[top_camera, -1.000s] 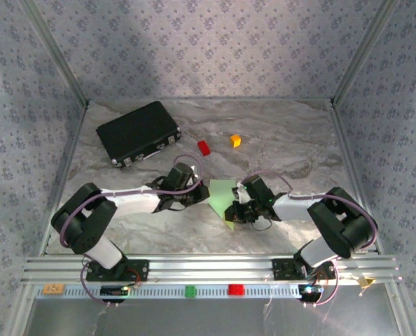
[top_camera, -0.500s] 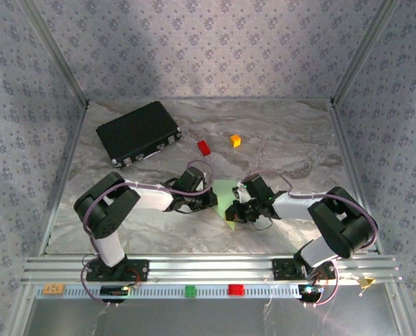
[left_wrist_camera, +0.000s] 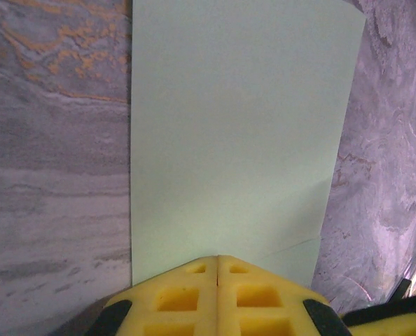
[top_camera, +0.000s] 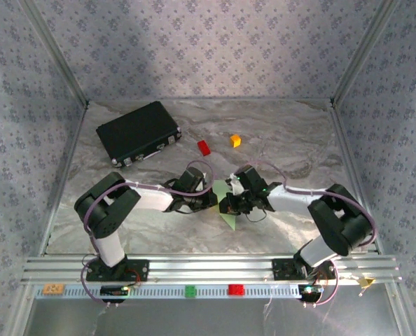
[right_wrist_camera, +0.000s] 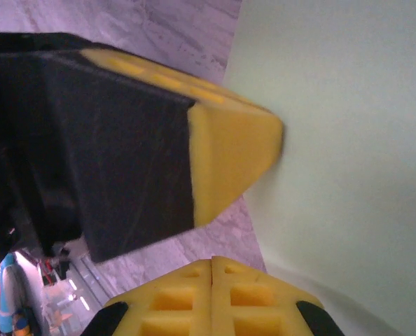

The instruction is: Fold a paper plane with a square sheet of paper (pick it up from the middle)

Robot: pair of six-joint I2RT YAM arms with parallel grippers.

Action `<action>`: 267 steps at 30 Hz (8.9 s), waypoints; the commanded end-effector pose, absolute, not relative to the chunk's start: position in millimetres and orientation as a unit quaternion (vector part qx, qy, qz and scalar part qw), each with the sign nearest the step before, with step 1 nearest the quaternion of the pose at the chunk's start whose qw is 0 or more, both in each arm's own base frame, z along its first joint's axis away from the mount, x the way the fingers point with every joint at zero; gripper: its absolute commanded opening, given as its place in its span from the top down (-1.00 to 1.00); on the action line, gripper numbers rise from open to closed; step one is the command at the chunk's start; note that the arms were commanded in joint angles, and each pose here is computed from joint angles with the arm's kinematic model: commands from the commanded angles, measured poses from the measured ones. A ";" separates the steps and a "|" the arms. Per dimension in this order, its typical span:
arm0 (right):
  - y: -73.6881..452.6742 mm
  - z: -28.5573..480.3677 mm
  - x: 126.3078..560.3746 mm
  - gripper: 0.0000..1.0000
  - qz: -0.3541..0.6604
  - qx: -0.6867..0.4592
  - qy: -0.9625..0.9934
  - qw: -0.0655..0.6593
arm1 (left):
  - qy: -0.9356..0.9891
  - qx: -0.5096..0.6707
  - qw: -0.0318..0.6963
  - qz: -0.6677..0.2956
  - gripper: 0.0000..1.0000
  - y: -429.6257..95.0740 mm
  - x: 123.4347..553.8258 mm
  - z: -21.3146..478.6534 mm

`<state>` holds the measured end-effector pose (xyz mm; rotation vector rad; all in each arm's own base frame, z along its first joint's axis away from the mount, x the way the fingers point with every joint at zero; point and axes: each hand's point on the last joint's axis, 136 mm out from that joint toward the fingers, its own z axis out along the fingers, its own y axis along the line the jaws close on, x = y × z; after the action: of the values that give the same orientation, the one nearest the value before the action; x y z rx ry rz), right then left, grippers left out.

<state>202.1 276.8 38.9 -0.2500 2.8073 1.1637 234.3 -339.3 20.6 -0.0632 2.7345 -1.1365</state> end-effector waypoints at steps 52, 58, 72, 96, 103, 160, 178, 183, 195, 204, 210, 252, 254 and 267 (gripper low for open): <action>210.8 62.6 202.2 0.39 0.340 -0.008 0.927 0.156 | 0.923 -0.075 0.173 -0.336 0.48 -307.9 204.9 53.4; 225.1 53.2 203.7 0.37 0.358 -0.013 0.926 0.121 | 0.920 -0.057 0.156 -0.355 0.15 -306.6 209.0 58.0; 233.2 36.4 209.9 0.62 0.353 -0.026 0.931 0.090 | 0.916 -0.072 0.137 -0.369 0.02 -295.2 213.1 53.0; 210.7 38.9 207.5 0.80 0.374 -0.002 0.922 0.099 | 0.898 -0.057 0.117 -0.420 -0.25 -322.8 230.3 67.6; 210.1 38.5 207.5 0.79 0.376 -0.001 0.921 0.099 | 0.895 -0.051 0.113 -0.429 -0.27 -329.6 234.0 70.4; 244.5 81.0 184.4 -0.02 0.047 -0.397 0.778 0.485 | 0.879 -0.121 0.137 -0.440 0.66 -327.1 248.7 81.5; 253.5 57.8 188.6 0.25 0.001 -0.418 0.772 0.479 | 0.880 -0.117 0.130 -0.442 0.73 -331.1 249.2 80.5; 251.1 51.8 184.9 0.37 0.014 -0.414 0.778 0.473 | 0.881 -0.119 0.129 -0.440 0.75 -330.5 249.5 79.6; 247.0 45.8 186.1 0.31 0.011 -0.406 0.785 0.467 | 0.880 -0.116 0.128 -0.442 0.88 -331.2 249.0 80.6; 246.9 45.9 189.8 0.31 0.000 -0.407 0.781 0.473 | 0.880 -0.117 0.129 -0.442 0.92 -330.7 249.1 81.1; 247.2 46.5 189.9 0.48 0.003 -0.405 0.782 0.473 | 0.880 -0.116 0.127 -0.442 0.93 -331.1 248.5 80.9; 255.0 24.3 189.7 0.77 0.101 -0.354 0.838 0.403 | 0.894 -0.139 0.182 -0.385 -0.33 -292.8 251.9 93.7; 257.6 21.8 188.7 0.77 0.108 -0.355 0.840 0.395 | 0.895 -0.141 0.187 -0.380 -0.33 -287.8 252.4 96.4; 266.8 18.6 194.1 0.84 0.243 -0.265 0.883 0.303 | 0.894 -0.141 0.191 -0.380 0.02 -281.6 251.9 99.4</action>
<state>202.8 259.8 22.6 -0.7722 2.2323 0.4651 251.5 -285.9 95.1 -0.4088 2.5249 -1.0802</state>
